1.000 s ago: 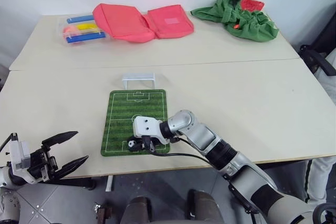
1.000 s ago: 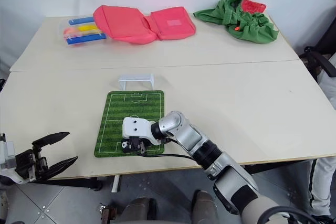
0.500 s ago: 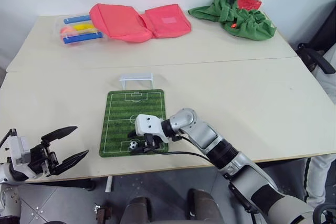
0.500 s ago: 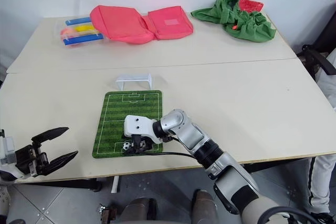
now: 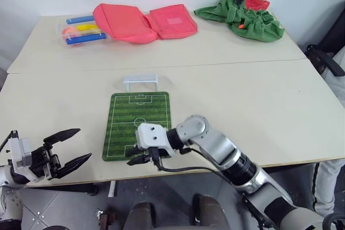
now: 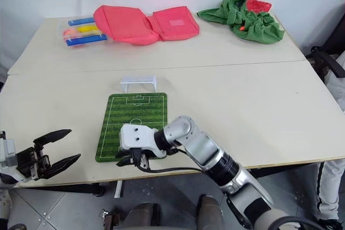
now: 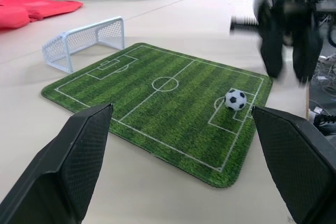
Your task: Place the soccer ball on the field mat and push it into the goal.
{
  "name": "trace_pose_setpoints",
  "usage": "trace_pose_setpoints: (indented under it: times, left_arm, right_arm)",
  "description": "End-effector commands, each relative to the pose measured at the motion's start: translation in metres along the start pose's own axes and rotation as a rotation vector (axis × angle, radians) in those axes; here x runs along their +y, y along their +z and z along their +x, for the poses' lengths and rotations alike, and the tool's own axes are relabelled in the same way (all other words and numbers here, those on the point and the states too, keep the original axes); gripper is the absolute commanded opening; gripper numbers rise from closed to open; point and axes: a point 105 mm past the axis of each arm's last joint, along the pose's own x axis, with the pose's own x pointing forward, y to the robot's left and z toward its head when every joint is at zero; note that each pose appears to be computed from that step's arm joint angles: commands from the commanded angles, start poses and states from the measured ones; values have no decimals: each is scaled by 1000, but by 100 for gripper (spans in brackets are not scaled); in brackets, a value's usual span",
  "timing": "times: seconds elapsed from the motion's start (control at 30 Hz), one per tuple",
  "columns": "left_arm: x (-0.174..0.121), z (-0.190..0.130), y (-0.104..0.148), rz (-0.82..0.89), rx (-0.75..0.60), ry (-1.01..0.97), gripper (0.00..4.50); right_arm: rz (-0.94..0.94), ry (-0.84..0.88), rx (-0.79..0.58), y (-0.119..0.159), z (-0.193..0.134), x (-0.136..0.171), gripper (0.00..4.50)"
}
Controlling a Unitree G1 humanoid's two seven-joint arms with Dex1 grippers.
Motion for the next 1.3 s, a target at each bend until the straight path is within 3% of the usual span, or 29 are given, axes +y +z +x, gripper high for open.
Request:
trace_pose_setpoints:
  times: [0.03,0.37,0.53,0.67,0.83,1.07,1.17,1.23,1.3]
  left_arm:
    - [0,-1,6,9,-18,-6,450]
    - [-2,-2,6,-3,-12,-15,450]
    - [2,-2,7,5,-12,-8,450]
    - [10,4,9,22,-22,-7,450]
    - [19,10,12,46,-35,0,450]
    - [33,10,10,13,-44,112,450]
    - [50,4,12,-14,-56,249,450]
    - [60,-2,19,-1,-84,331,450]
    - [69,-8,23,11,-93,405,450]
  right_arm:
    - [-13,-19,-48,16,5,0,8]
    - [79,-75,-21,-10,17,-11,8]
    - [53,-221,-4,-14,-1,-54,8]
    - [4,-469,-56,14,-39,-119,8]
    - [-11,-691,-155,44,-84,-162,8]
    - [1,-688,-246,49,-118,-149,8]
    - [39,-587,-174,25,-133,-125,8]
    - [54,-473,-99,3,-144,-102,63]
    - [43,-475,-79,-12,-163,-95,125]
